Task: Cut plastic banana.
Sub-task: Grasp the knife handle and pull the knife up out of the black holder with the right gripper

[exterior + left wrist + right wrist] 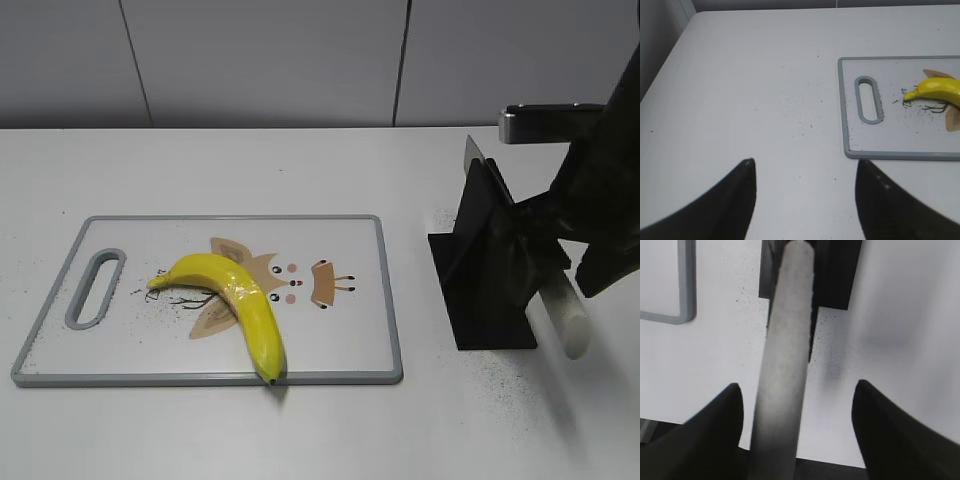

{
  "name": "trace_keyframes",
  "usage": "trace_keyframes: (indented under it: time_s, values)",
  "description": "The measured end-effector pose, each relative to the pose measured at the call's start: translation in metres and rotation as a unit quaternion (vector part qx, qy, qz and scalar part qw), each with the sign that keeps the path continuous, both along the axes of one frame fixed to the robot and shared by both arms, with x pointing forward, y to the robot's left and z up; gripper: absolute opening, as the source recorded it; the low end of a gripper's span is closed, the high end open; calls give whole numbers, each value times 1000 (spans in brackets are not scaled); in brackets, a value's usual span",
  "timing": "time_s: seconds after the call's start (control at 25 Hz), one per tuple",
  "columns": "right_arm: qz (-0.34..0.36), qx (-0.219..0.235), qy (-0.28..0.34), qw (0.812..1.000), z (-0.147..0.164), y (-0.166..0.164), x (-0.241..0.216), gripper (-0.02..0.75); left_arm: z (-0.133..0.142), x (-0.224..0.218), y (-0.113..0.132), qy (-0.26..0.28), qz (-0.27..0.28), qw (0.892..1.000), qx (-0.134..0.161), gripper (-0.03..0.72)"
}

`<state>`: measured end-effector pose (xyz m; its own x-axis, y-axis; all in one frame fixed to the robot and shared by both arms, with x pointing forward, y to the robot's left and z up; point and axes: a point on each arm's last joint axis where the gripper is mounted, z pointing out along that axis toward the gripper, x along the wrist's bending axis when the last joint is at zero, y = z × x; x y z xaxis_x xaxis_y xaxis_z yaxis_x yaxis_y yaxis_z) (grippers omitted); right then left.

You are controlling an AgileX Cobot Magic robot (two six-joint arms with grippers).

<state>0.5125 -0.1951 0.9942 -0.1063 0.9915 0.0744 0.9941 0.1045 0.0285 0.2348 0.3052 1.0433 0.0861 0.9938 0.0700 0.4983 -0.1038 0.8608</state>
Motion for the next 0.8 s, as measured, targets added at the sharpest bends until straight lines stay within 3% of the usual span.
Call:
trace_keyframes:
  time_s: [0.16,0.32,0.6,0.8]
  values:
    - [-17,1,0,1000,-9,2,5,413,0,0,0,0,0,1000,0,585]
    - [-34,13,0,999,-9,5,6,153,0,0,0,0,0,1000,0,585]
    - [-45,22,5,999,-8,6,5,157,0,0,0,0,0,1000,0,585]
    - [-57,37,-16,998,10,5,-1,157,0,0,0,0,0,1000,0,585]
